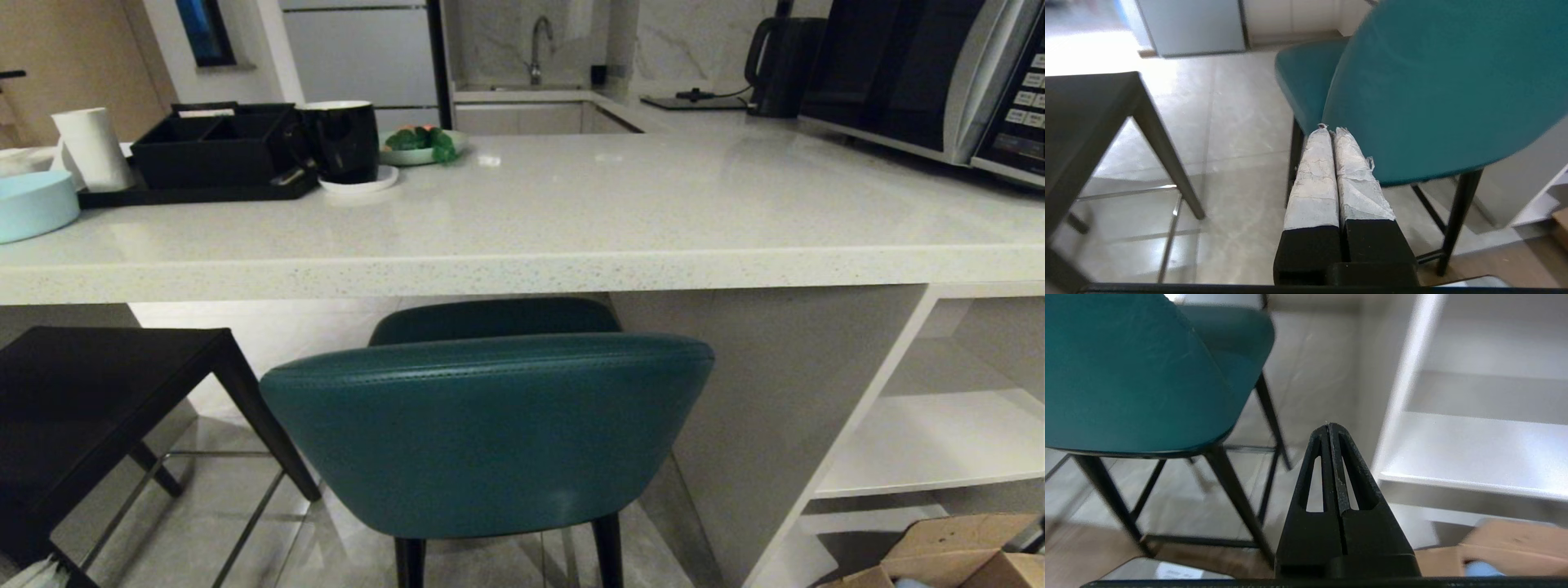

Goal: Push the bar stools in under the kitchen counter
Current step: Pull the blue chair out from under the dining table

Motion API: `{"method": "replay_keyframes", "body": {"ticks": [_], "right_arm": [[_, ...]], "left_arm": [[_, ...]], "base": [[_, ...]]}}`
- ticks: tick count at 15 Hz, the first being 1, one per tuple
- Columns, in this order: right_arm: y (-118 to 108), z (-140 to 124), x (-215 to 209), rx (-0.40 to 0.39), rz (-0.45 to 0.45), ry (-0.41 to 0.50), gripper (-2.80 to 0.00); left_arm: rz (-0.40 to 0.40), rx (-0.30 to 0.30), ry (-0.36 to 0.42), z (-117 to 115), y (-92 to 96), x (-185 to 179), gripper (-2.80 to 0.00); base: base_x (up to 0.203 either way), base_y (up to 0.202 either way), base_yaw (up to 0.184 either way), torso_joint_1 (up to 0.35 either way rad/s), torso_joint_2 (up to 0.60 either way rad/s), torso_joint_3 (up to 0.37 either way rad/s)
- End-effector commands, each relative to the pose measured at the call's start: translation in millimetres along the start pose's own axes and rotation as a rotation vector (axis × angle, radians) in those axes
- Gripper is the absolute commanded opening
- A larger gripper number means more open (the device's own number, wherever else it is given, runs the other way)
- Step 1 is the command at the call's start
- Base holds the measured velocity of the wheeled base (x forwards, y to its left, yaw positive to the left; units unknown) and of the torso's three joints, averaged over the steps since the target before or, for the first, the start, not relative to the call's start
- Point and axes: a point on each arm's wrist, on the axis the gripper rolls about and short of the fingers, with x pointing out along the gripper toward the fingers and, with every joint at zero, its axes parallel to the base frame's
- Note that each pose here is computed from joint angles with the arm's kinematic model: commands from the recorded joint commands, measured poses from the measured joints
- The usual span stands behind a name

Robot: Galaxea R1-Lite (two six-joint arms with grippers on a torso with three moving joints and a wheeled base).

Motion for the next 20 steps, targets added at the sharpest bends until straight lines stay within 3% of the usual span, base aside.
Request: {"method": "replay_keyframes", "body": {"ticks": [1, 3, 6, 9, 13, 20], "right_arm": [[-9, 0, 56, 0.035, 0.047, 0.167, -2.8], [-11, -5, 101, 0.035, 0.097, 0.192, -2.8], [4, -19, 155, 0.025, 0.145, 0.159, -2.8], [37, -27, 180, 0.078, 0.21, 0.129, -2.8], [51, -33, 212, 0.103, 0.222, 0.024, -2.8], [63, -35, 234, 0.105, 0.22, -0.012, -2.8]], "left_arm": [[-0.006, -0.041, 0.141, 2, 8.7, 40, -2.8], [-0.014, -0.061, 0.17, 1, 15.8, 73, -2.8], [-0.059, -0.058, 0.131, 1, 17.1, 99, -2.8], [-0.133, -0.067, 0.187, -9, 9.4, 104, -2.8], [-0.141, -0.07, 0.2, -8, 9.5, 116, -2.8], [-0.146, -0.061, 0.163, 9, 12.5, 156, -2.8]], "base": [[0.0, 0.0, 0.0, 0.0, 0.0, 0.0], [0.0, 0.0, 0.0, 0.0, 0.0, 0.0], [0.0, 0.0, 0.0, 0.0, 0.0, 0.0], [0.0, 0.0, 0.0, 0.0, 0.0, 0.0], [0.0, 0.0, 0.0, 0.0, 0.0, 0.0], [0.0, 0.0, 0.0, 0.0, 0.0, 0.0]]}}
